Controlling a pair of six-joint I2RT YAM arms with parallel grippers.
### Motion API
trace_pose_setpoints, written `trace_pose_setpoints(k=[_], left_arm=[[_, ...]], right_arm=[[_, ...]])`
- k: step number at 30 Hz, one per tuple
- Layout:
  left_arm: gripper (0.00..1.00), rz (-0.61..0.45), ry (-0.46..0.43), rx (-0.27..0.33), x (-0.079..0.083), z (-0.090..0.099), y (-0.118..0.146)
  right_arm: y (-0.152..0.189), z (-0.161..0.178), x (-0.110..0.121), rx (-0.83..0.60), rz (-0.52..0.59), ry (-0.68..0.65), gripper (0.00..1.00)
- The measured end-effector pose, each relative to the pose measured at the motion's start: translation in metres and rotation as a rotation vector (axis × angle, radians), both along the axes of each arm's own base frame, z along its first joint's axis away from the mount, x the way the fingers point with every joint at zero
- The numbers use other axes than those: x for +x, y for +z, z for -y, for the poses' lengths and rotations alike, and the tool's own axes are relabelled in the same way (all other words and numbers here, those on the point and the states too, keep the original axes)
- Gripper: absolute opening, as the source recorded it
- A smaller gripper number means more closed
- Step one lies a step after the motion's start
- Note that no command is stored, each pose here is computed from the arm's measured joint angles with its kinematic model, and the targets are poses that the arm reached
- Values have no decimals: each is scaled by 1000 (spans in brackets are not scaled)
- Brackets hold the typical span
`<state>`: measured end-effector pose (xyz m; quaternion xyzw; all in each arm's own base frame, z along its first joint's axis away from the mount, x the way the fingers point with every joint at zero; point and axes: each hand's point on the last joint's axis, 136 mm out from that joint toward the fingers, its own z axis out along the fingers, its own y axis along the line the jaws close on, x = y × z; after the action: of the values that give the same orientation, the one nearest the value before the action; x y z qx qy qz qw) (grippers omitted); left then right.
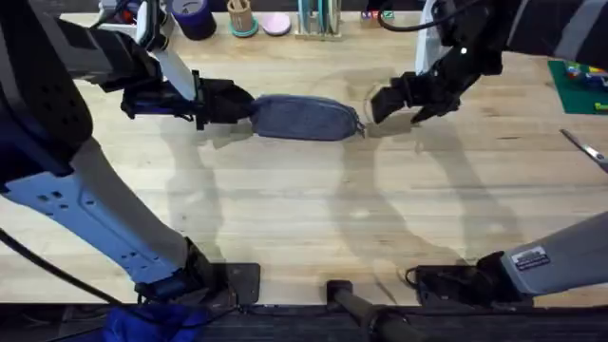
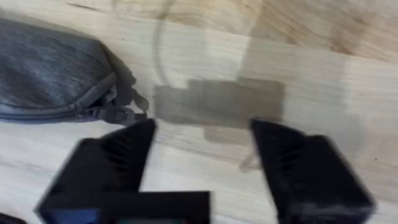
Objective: Unzip the bag, pick up the pens from the table one at a time and place them inside, then zip the bag closed.
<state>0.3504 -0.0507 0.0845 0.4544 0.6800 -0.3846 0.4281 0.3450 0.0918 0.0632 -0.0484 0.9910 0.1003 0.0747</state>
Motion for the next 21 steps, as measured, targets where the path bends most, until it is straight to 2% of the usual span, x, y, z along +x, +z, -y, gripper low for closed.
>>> trace_pose_setpoints(k=[1, 3, 16, 21], left_arm=[[43, 0, 0, 0, 0, 0, 0], [43, 0, 0, 0, 0, 0, 0], [42, 0, 0, 1, 0, 0, 0], [43, 0, 0, 1, 0, 0, 0]], right_arm=[[0, 0, 0, -3, 2, 4, 967], [0, 1, 0, -6, 2, 6, 993], [0, 2, 0, -13, 6, 5, 995], [20, 2, 2, -3, 61, 4, 995]])
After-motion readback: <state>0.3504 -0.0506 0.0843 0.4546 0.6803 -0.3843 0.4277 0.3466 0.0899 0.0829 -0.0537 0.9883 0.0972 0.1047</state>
